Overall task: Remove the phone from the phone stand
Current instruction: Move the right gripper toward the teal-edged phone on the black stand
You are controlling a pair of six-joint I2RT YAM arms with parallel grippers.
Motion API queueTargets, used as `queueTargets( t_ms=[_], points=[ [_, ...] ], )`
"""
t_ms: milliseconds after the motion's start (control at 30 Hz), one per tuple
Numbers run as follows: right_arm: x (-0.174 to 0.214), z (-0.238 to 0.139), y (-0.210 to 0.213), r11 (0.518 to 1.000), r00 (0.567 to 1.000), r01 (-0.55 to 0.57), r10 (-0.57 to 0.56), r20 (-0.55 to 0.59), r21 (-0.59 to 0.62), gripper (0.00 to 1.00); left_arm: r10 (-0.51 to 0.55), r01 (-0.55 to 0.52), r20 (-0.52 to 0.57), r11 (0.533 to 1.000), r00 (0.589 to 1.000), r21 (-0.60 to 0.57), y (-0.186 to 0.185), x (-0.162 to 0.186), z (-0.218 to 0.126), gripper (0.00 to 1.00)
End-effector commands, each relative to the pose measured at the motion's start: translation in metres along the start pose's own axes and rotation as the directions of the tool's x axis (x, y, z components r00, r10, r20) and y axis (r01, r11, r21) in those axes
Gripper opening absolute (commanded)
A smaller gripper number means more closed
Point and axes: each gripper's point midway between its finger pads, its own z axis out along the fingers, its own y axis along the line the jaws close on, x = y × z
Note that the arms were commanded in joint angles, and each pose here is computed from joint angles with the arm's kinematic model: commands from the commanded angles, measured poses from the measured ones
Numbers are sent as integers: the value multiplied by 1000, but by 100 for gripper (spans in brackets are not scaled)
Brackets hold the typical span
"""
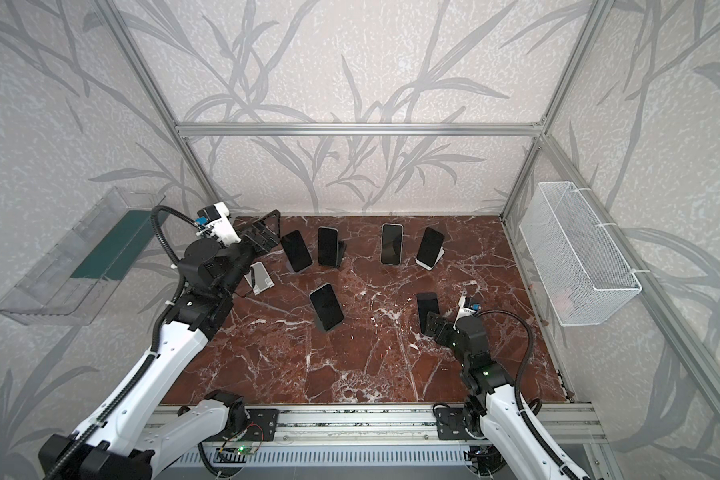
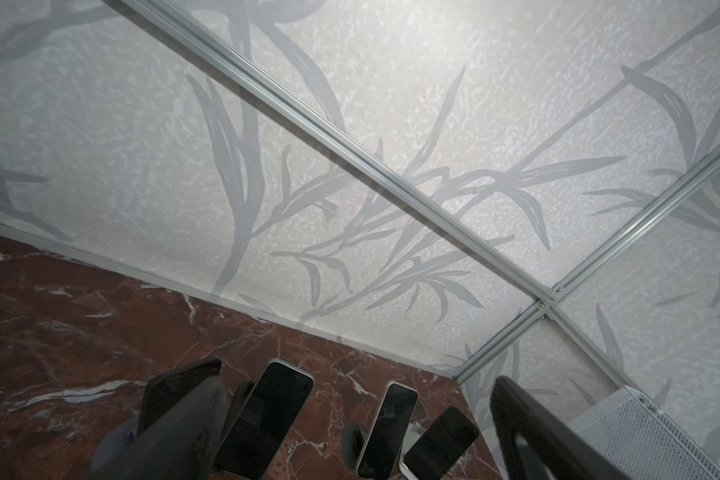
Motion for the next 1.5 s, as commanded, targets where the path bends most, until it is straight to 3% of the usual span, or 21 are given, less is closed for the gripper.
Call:
queueTargets(
  t_ms=[0,133,367,467,633,800,1000,1100,1333,1467],
  points=[
    [-15,-2,12,999,998,36,-34,60,-35,97,29,-33,28,982,999,187,-37,-9,-6,98],
    [-14,-3,29,991,996,72,-66,58,-112,98,6,-8,14,986,1000,167,-33,-7,-7,96],
    [-14,0,39,986,995,93,-88,43,-138,98,-181,184,36,976,983,-118,41,13,-14,95],
    [-26,-9,57,980,992,120,-114,44,-160,96,-201,199,3,968,980,-150,47,17,-12,93],
    [-48,-34,114,932,964,267,-261,57,-244,95,-248,242,-40,962,968,-124,43,25,-8,90],
    [-52,-55,173,880,934,350,-351,56,-320,95,-217,210,-62,972,974,-105,40,27,-4,90],
    [-37,-64,225,818,904,405,-424,48,-409,99,-168,153,-64,969,984,-193,62,30,1,90],
    [-24,-62,248,780,888,408,-460,6,-474,99,-146,124,-82,965,986,-231,71,33,4,90],
    [6,-52,296,678,801,505,-598,-2,-533,99,-173,139,-103,952,979,-272,85,39,9,90],
    [14,-38,316,670,789,519,-615,-5,-531,99,-191,153,-108,946,976,-286,93,42,12,90]
  ],
)
